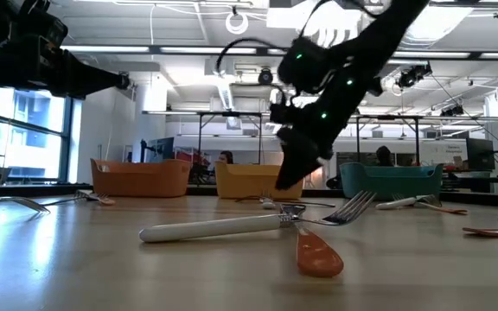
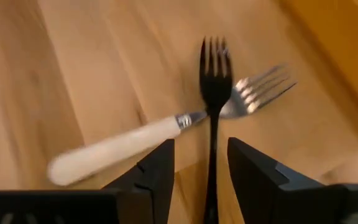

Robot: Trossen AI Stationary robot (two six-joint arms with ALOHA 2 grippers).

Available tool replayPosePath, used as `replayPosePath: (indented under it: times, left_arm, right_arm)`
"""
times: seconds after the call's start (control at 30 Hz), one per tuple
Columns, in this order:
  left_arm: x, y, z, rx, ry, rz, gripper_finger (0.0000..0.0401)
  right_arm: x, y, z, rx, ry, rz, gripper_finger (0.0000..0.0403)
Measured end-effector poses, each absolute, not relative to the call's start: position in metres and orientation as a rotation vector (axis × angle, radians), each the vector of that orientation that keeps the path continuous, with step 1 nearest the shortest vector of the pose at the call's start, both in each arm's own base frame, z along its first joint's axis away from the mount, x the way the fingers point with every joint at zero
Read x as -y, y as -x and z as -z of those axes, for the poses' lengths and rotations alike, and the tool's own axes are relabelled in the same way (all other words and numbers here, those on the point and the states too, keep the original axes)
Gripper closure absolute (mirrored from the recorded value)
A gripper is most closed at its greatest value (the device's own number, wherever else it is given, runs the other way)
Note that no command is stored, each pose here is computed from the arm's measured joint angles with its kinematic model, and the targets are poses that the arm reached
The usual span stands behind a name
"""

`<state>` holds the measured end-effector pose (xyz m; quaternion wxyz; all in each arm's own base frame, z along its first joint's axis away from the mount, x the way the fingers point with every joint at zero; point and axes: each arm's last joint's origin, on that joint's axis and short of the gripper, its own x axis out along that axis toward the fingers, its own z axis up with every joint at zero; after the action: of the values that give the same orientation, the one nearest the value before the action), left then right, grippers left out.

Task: Sort silverware by color (type)
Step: Put the black fork into the green bin

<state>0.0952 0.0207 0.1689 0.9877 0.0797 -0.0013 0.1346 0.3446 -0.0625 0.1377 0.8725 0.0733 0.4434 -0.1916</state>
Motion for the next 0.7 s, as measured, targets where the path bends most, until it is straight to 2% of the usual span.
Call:
replayPosePath:
  times: [0.17,0.33,0.7]
  left_arm:
    - [-0.021,-0.095,-0.169,0.002,-0.160,-0.270,0.0401]
    - [-0.021,-0.095,-0.169,0.003,-0.160,-0.270,0.0401]
    - [-0.021,-0.095,-0.169,0.002,-0.160,-0.271,0.0400]
  right_arm:
    - [0.072,-0.363,-0.127,-1.059,-0.150,0.411,0.0279]
    - [0.080,-0.371,-0.125,-1.102,-0.167,0.396,0.0297]
    - [0.090,-0.365,-0.121,-1.148,-0.206,0.381,0.0392]
